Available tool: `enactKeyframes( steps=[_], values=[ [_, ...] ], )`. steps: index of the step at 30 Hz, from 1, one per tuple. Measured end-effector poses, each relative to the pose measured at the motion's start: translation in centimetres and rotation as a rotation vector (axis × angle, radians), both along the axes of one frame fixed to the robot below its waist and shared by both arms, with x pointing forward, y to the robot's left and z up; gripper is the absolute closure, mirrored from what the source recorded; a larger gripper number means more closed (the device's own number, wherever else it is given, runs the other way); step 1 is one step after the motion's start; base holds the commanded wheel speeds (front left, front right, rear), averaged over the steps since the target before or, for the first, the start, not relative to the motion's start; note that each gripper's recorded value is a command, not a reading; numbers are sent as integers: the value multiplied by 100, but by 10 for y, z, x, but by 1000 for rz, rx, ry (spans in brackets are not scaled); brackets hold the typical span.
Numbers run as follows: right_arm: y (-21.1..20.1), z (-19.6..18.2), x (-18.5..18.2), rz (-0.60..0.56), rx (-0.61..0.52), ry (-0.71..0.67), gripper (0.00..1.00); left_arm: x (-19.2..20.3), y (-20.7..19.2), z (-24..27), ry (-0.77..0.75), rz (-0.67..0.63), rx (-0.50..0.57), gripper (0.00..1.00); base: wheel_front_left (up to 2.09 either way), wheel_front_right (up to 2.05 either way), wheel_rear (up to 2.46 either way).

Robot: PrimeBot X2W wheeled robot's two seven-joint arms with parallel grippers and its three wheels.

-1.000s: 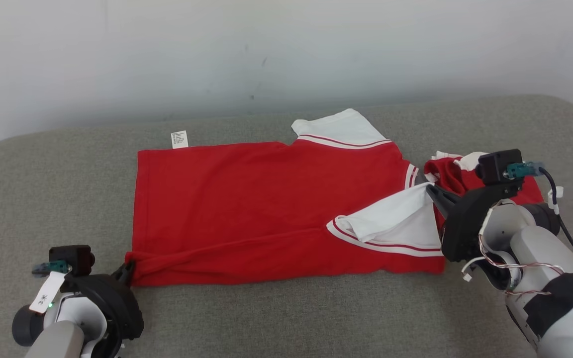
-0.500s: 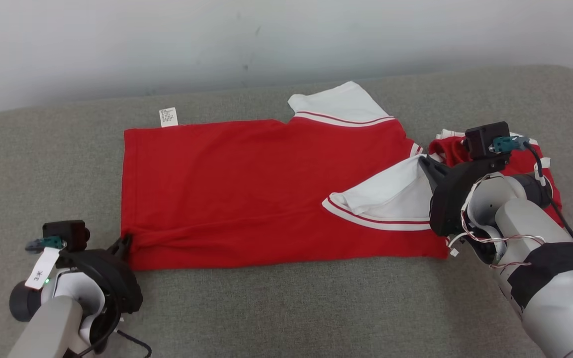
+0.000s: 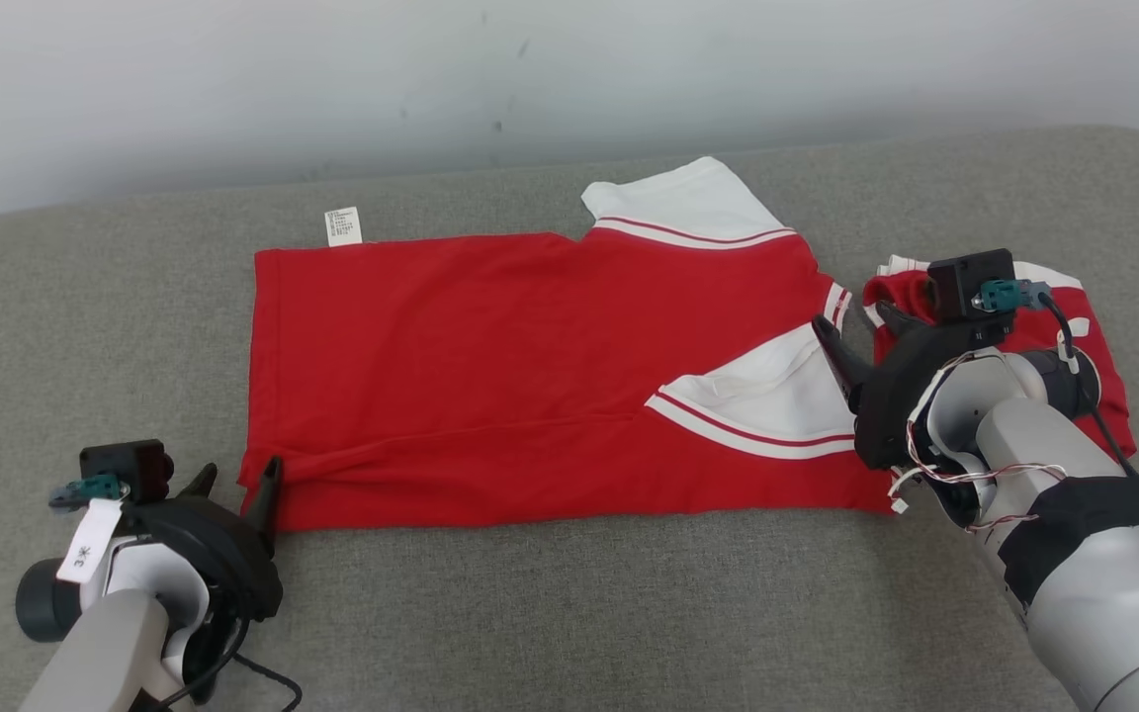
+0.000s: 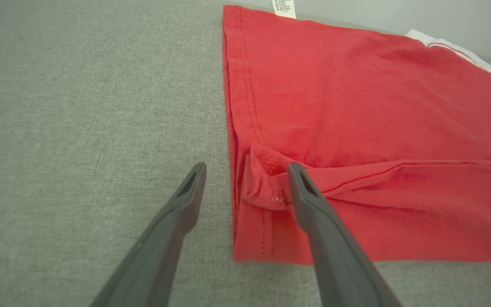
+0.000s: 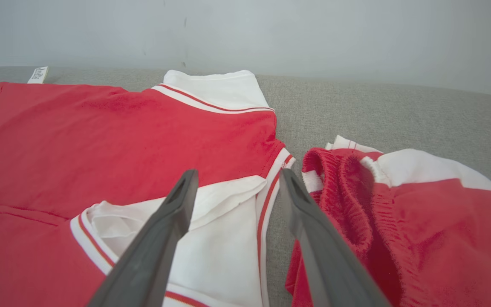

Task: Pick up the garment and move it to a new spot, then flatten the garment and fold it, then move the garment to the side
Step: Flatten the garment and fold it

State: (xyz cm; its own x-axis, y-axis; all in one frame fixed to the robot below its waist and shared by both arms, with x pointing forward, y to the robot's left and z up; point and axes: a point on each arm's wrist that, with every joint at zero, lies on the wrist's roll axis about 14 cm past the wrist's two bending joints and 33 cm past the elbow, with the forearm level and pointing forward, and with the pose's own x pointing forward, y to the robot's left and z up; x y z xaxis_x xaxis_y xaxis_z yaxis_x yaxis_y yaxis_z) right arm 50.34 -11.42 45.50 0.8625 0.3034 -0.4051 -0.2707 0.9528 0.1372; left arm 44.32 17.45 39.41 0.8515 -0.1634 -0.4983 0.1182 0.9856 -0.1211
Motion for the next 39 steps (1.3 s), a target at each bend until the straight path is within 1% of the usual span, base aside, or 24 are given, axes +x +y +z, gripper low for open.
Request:
enactKeyframes(
  steps=[6,8,12,16,23,29,34,39],
  values=[
    [-5,18,-1,-13,12,-85,0,-4,2,12,-76,21,-5,0,0,0,0],
    [-11,18,-4,-21,10,-102,0,-10,1,12,-94,27,-14,0,0,0,0],
    [-18,5,-20,-31,7,-103,0,-24,-5,9,-114,26,-25,0,0,0,0],
    [-16,-8,-35,-24,15,-101,0,-33,-7,9,-136,34,-36,0,0,0,0],
    [-8,-38,-62,8,4,-43,0,-32,2,8,-147,34,-19,0,0,0,0],
    [-15,-49,-70,-10,2,-22,0,-28,-2,3,-133,20,-17,0,0,0,0],
    [-27,-58,-75,-33,-22,-2,0,-27,-9,-3,-115,7,-30,0,0,0,0],
    [-27,-61,-76,-34,-24,11,0,-31,-10,-12,-81,10,-31,0,0,0,0]
  ],
)
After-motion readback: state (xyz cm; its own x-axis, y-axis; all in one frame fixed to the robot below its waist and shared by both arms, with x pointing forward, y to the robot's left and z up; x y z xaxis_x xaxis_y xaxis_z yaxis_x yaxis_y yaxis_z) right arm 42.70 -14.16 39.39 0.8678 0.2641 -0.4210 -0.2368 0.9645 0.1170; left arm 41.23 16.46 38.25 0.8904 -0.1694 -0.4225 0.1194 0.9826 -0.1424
